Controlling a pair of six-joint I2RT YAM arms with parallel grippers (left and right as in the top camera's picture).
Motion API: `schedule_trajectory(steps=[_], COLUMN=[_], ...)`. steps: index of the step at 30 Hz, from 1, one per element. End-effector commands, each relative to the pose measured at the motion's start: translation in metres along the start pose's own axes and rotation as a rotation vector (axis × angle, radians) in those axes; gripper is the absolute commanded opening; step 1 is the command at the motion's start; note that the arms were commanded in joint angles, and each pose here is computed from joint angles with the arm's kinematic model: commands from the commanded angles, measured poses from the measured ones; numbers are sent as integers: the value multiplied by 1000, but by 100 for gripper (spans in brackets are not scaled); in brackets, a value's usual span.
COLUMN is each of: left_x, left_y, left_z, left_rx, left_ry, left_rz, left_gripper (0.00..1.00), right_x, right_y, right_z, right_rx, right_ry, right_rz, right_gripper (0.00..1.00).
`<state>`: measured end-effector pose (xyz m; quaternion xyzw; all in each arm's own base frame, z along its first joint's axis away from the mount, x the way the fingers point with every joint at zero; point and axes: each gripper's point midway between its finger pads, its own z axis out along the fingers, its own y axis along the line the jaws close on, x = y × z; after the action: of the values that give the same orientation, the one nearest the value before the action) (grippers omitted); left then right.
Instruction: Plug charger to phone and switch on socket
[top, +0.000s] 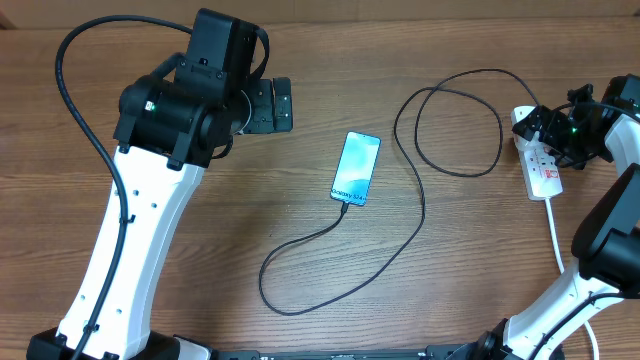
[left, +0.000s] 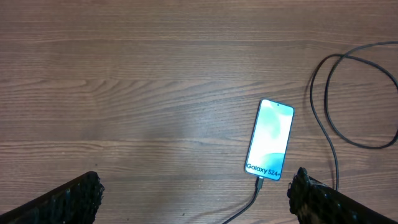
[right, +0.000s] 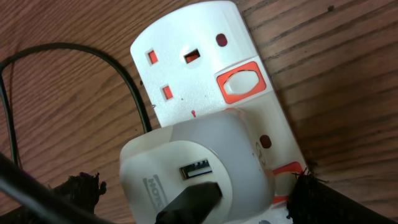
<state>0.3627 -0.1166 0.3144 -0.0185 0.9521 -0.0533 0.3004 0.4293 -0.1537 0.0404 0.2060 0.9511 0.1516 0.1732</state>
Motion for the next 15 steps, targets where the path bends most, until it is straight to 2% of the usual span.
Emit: schedule_trajectory(steps=[1,15], left_x=[-3,-3], left_y=[4,4], left_z=[1,1], left_rx=[-19,-19], left_ry=[-7,-7], left_rz=[0,0], left_gripper=[100,100], right_x=[4,6], right_y=[12,13], right_z=[6,6], right_rx=[-52,-57], right_ry=[12,19], right_rz=[-20,-16], right_gripper=[100,99])
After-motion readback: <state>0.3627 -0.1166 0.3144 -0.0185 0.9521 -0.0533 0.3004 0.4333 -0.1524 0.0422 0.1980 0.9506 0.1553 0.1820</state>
